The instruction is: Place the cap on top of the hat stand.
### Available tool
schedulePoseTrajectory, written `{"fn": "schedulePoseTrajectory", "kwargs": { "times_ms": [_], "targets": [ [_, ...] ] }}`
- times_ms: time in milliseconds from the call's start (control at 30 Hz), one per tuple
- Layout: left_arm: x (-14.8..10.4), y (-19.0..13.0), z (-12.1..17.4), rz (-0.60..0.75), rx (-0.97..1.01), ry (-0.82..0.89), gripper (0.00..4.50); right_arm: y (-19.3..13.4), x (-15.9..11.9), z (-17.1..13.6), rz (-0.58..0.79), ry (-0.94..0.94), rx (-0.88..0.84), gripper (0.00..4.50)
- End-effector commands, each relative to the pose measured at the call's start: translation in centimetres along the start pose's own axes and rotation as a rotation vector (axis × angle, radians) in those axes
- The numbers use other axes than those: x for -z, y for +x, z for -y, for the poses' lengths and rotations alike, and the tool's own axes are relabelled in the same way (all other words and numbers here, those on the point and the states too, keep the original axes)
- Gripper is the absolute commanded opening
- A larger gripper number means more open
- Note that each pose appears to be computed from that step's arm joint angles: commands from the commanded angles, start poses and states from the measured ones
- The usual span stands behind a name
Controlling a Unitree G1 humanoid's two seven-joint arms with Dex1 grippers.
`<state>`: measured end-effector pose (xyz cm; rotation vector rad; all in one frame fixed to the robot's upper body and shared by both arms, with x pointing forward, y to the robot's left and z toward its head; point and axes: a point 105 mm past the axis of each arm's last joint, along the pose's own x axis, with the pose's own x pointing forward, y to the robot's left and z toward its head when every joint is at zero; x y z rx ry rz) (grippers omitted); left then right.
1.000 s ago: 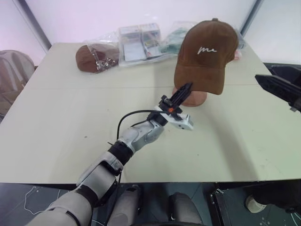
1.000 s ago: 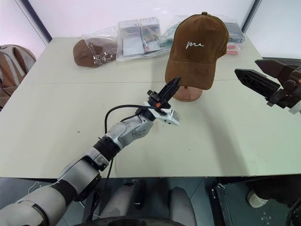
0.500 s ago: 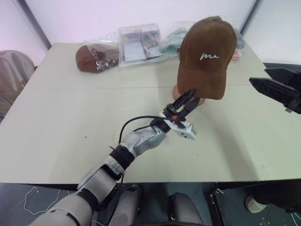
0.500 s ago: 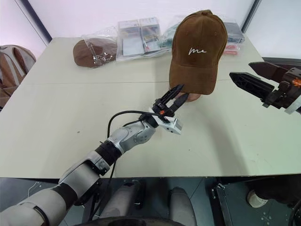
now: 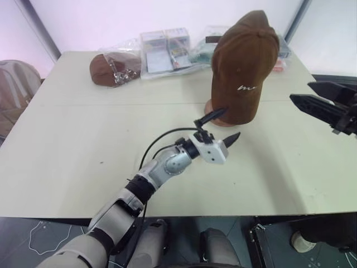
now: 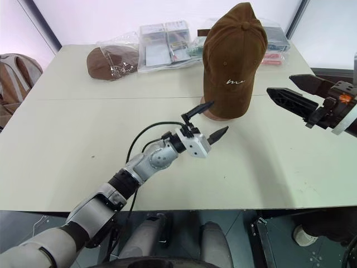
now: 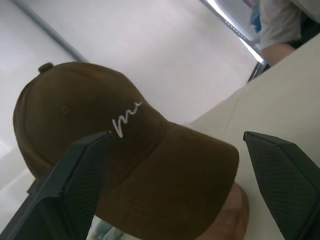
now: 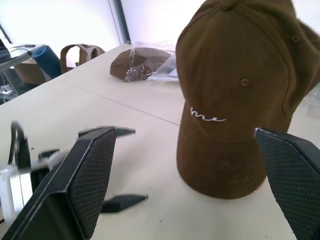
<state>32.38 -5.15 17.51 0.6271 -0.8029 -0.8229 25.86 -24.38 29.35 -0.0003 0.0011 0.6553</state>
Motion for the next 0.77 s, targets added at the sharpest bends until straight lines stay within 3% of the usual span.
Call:
{"fn": "schedulePoseTrajectory", "kwargs": {
  "times_ms": [33,200,267,333,533,767],
  "targets": [
    [-1.1,-0.4,-5.8,0.011,-0.050,-0.150,4.45,-0.1,-1.5,-0.2,0.038,-0.058,-0.007,4.50],
    [-1.1,-2.3,-12.9,-0.039,-0.058,-0.269,4.45,0.2,-1.2,-0.2,0.001,-0.084,-0.023,4.50],
    [-1.3,-3.1,-14.6,-0.051,-0.027,-0.291,4.45,0.2,-0.8,-0.1,-0.035,-0.107,-0.025,4.50],
    [-0.7,-4.1,-14.9,-0.115,0.066,-0.423,4.45,0.4,-0.3,-0.1,-0.074,-0.140,-0.029,4.50],
    [-1.0,-7.1,-16.0,-0.204,0.257,-0.585,4.45,0.7,0.1,-0.2,-0.109,-0.181,-0.047,4.50],
    [-2.6,-9.3,-17.2,-0.232,0.355,-0.636,4.45,0.4,0.2,0.2,-0.146,-0.220,-0.038,4.50]
  ]
}}
